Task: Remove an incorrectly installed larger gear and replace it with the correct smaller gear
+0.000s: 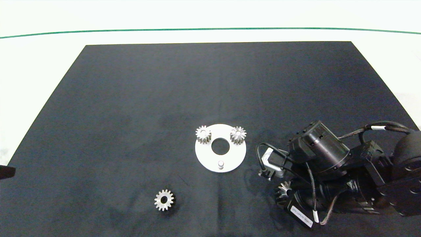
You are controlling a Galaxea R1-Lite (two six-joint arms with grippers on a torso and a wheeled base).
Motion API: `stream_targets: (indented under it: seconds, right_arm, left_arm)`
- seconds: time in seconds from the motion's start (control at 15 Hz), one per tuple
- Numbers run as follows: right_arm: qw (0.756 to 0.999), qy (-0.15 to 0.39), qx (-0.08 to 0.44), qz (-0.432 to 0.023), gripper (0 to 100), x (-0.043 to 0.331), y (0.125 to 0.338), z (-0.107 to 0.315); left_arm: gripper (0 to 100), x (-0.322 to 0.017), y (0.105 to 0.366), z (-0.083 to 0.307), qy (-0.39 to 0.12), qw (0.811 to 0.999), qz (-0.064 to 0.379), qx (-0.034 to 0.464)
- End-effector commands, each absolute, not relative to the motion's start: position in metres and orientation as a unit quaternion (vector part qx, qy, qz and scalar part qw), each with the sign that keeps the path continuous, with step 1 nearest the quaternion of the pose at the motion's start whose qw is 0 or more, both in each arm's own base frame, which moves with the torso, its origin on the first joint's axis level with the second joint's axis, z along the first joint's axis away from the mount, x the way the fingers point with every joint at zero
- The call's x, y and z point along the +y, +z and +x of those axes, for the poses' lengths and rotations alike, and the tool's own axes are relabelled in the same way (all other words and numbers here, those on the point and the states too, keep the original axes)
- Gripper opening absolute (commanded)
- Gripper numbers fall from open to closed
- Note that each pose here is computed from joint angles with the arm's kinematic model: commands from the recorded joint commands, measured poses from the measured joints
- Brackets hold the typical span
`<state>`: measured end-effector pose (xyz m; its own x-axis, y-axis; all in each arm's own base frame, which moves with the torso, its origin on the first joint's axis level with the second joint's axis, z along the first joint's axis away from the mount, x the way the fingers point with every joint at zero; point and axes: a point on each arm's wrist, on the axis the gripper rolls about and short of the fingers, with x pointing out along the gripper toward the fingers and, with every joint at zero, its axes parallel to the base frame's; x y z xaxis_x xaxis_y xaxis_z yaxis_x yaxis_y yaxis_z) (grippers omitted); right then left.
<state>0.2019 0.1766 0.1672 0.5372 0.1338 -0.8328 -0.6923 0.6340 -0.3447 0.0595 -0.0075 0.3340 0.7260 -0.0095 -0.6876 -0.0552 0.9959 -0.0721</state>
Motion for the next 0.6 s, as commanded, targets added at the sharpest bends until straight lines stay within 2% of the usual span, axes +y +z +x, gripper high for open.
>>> stream_targets:
  seconds: [0.07,0.4,0.6]
  right_arm:
    - [0.805,0.256,0.408,-0.345,100,0.174,0.167,0.199]
    - [0.821,0.261,0.381,-0.337,100,0.170,0.184,0.188]
    - [0.827,0.258,0.383,-0.320,100,0.172,0.186,0.183]
  left_arm:
    - [100,-0.007,0.334,0.059,0.013,0.927,-0.044,0.373]
    - [100,-0.008,0.332,0.063,0.014,0.924,-0.042,0.380]
    - [100,-0.009,0.330,0.067,0.014,0.921,-0.041,0.387]
